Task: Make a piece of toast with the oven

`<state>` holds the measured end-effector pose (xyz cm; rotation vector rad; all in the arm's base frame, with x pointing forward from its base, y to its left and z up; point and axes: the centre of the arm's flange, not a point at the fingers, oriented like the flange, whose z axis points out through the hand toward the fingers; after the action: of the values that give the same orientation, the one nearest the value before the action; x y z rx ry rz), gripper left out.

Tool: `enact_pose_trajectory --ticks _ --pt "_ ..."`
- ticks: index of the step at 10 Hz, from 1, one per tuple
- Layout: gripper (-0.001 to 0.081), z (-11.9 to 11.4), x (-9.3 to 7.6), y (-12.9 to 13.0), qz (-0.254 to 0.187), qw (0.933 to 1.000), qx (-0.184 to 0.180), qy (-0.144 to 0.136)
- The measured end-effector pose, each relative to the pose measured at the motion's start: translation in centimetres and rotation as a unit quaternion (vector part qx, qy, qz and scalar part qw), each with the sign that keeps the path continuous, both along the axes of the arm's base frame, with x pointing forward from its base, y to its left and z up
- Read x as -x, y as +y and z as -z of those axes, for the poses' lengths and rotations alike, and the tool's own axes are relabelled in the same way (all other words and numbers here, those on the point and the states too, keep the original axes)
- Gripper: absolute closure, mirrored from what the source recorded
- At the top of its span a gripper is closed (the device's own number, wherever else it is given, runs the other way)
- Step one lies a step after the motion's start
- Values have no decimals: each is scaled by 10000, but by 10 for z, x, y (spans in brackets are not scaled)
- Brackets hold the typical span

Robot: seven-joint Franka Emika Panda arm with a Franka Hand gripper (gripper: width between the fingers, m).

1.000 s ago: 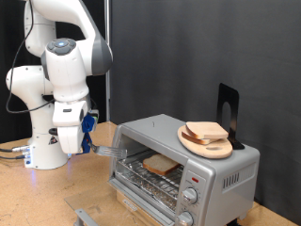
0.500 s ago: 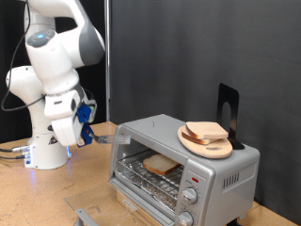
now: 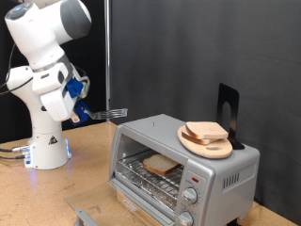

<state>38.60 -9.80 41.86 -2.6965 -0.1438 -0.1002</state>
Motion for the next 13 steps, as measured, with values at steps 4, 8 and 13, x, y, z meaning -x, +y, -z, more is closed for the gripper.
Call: enact_pose_trajectory --ticks 4,8,13 --pt "413 -1 -12 45 -284 9994 -186 -118" --pt "413 -11 -27 117 -426 9985 -122 -333" --pt "413 -14 -32 134 -349 9972 -137 -644"
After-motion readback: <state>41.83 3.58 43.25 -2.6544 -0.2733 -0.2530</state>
